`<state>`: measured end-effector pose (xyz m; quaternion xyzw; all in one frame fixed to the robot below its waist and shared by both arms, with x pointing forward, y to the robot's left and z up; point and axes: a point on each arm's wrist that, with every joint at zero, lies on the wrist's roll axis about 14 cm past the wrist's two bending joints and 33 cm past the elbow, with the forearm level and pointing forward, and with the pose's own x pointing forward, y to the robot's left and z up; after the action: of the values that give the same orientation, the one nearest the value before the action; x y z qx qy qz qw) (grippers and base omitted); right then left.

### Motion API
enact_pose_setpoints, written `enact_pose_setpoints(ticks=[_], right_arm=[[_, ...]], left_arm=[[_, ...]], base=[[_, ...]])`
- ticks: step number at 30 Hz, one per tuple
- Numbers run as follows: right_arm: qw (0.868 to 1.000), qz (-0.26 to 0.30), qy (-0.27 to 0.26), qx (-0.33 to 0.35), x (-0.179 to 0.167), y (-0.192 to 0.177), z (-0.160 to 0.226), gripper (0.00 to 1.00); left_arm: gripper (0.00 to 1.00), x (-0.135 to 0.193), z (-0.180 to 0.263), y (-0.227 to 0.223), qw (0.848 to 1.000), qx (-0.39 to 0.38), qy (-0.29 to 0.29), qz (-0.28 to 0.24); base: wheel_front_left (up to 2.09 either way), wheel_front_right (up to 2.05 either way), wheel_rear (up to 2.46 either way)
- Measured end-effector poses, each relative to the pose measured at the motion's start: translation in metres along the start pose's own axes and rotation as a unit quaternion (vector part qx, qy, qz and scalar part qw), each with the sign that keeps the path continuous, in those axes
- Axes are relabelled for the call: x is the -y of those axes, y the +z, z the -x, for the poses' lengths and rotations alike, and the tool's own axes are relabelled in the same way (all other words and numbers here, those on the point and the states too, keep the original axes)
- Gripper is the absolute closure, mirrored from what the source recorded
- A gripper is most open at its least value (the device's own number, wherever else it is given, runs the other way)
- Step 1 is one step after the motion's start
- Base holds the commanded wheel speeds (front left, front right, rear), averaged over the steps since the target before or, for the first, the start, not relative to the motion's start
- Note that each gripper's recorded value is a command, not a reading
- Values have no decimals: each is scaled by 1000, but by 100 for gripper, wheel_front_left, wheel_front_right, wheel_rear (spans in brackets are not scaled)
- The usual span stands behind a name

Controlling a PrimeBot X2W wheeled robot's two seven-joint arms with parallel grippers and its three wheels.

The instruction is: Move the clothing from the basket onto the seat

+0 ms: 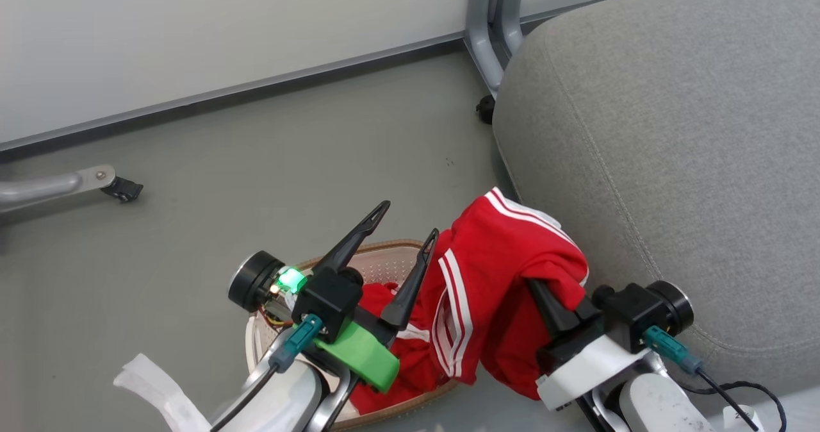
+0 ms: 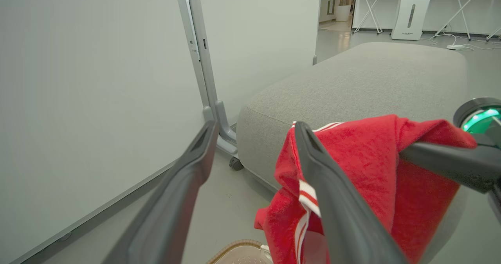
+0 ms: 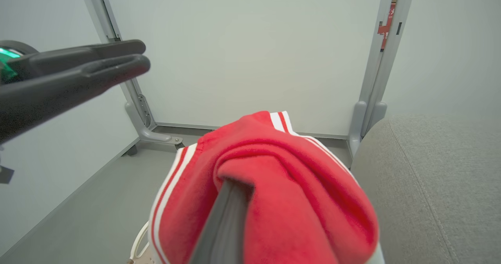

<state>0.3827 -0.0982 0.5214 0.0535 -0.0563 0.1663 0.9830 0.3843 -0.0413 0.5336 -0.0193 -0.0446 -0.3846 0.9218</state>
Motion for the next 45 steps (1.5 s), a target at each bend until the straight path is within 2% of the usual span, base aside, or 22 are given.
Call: enact_pose_setpoints(ticks=[5,14,28,34,38,45], right_arm=[[998,-6,-48,27,29,16,2,100],[992,15,-110,58,67,40,14,100],[974,50,-213,55,118,53,57,100],[958,75,-264,86,153,80,69,100],[942,102,-288,137,183,116,62,100],[924,184,-278,187,227,168,25,100]], left_arm=[[0,3,-7,-14,1000,-5,-21,9],[0,14,-24,-40,997,-26,-74,10],[0,63,-49,-68,981,-50,-188,27],[0,71,-58,-81,974,-61,-216,40],[0,76,-63,-87,968,-62,-238,45],[0,67,-78,-93,965,-47,-254,46]], base=[[0,0,0],[0,0,0],[0,0,0],[0,0,0],[0,0,0],[0,0,0]])
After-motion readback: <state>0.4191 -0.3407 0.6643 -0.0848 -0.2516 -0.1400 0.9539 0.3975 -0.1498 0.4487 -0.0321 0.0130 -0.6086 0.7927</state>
